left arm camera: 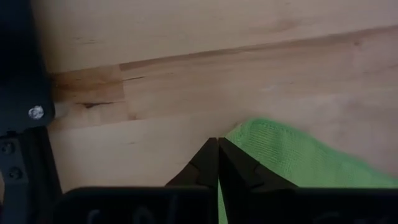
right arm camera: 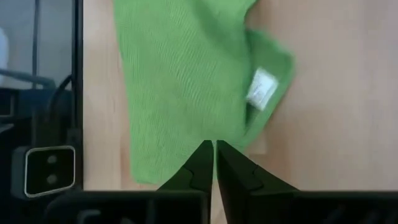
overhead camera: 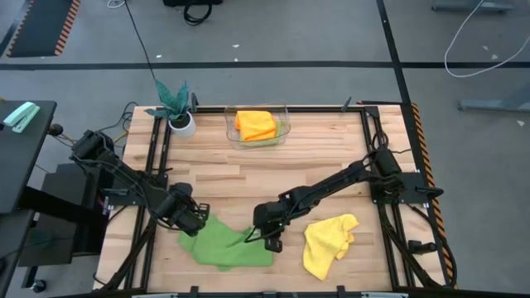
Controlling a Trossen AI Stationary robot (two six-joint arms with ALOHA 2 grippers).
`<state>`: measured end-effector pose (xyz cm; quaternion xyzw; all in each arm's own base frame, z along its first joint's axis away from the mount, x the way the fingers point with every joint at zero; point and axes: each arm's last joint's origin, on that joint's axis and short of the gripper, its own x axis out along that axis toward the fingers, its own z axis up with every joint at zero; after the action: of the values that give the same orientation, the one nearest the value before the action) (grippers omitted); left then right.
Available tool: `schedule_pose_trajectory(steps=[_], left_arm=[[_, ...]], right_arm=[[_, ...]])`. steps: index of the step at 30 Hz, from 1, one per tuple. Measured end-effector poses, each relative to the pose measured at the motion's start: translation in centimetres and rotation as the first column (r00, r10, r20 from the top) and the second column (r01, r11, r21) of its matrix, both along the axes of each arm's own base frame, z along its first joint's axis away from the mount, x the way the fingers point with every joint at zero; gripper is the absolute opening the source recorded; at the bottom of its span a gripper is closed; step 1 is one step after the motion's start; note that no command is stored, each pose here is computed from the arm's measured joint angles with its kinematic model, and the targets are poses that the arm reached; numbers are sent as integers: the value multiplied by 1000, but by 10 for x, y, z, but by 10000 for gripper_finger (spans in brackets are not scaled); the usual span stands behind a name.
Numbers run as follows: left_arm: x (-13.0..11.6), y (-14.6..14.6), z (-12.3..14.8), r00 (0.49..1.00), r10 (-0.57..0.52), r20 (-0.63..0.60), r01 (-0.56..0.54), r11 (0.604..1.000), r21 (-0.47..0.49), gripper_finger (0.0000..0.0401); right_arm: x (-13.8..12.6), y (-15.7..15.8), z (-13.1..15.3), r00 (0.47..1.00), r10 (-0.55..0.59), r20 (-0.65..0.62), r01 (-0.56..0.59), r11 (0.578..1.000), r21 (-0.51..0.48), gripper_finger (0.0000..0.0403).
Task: Fold microfiber towels
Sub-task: Fold the green microfiber cloth
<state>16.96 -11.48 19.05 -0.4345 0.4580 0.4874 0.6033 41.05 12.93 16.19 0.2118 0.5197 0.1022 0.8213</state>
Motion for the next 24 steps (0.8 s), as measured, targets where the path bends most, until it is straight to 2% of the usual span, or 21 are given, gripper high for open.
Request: schedule_pose_trajectory(steps=[8, 16, 19, 24], left_arm=[[3, 0, 0, 991, -136, 19, 135, 990, 45, 21], [10, -5, 1, 951, -302, 67, 298, 952, 63, 33], [13, -6, 1, 940, -326, 99, 319, 944, 82, 28], [16, -8, 2, 923, -363, 127, 352, 931, 100, 16]], right_arm=[[0, -10, 13, 995, -95, 17, 96, 995, -8, 71], [-7, -10, 5, 974, -193, -122, 194, 981, -3, 122], [-11, -7, 4, 968, -182, -172, 189, 982, 25, 129], [-13, 2, 4, 973, -145, -180, 157, 986, 54, 130]])
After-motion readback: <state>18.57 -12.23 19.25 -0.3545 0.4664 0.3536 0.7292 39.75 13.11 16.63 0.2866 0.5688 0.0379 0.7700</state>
